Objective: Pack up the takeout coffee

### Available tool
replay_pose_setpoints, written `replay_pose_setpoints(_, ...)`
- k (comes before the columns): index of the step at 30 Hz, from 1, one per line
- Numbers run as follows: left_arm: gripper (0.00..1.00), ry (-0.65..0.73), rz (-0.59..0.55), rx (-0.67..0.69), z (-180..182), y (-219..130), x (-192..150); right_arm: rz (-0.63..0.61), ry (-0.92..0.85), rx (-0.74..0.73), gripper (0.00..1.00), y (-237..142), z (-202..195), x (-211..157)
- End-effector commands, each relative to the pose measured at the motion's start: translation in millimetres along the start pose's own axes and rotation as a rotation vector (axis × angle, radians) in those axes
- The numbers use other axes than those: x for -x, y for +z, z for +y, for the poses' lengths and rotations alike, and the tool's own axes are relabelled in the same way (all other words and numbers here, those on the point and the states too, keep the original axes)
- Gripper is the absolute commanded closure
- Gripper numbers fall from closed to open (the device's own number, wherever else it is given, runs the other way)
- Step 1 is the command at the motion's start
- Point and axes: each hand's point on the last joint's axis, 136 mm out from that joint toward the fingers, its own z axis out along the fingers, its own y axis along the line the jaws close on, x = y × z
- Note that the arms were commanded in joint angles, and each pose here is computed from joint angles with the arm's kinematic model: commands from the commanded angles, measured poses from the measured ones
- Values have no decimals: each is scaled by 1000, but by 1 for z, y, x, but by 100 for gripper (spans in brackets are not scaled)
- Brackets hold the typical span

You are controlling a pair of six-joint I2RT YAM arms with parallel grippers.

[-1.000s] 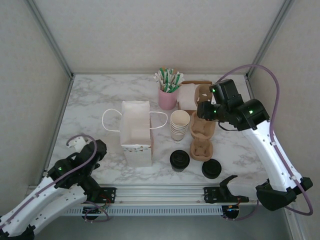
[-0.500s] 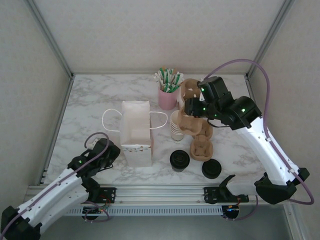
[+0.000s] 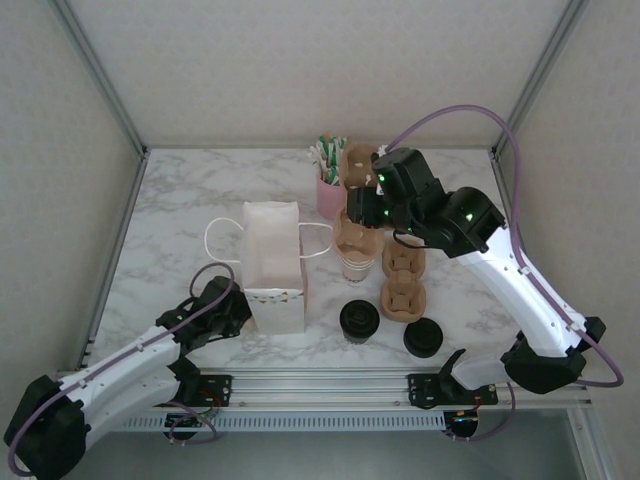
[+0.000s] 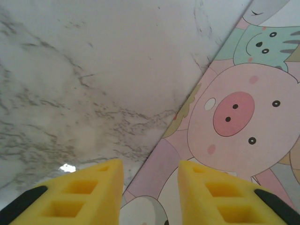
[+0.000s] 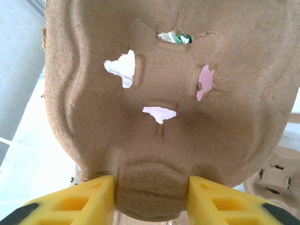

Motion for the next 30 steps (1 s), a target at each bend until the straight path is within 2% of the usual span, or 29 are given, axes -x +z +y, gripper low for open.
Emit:
replay_pose_setpoints(1, 68, -2, 39, -46, -13, 7, -13, -74, -4, 3, 58, -10, 11, 19)
replay_pose_setpoints(9, 66, 70, 82, -24, -24, 21, -36, -115, -32, 5, 58, -17, 20, 34)
replay_pose_setpoints(15, 65, 115, 103, -64, -45, 24, -51, -143, -46, -25, 58, -23, 17, 40)
replay_pose_setpoints(19, 64, 151, 101, -70, -56, 22, -54, -178, -76, -126, 57, -28, -4, 42)
replay_pose_setpoints(24, 62, 180, 69, -28, -51, 14, -47, -218, -120, -267, 57, -37, -34, 42)
replay_pose_setpoints(30, 59, 270, -48, 37, -48, -16, -20, -257, -169, -410, 57, -48, -64, 40)
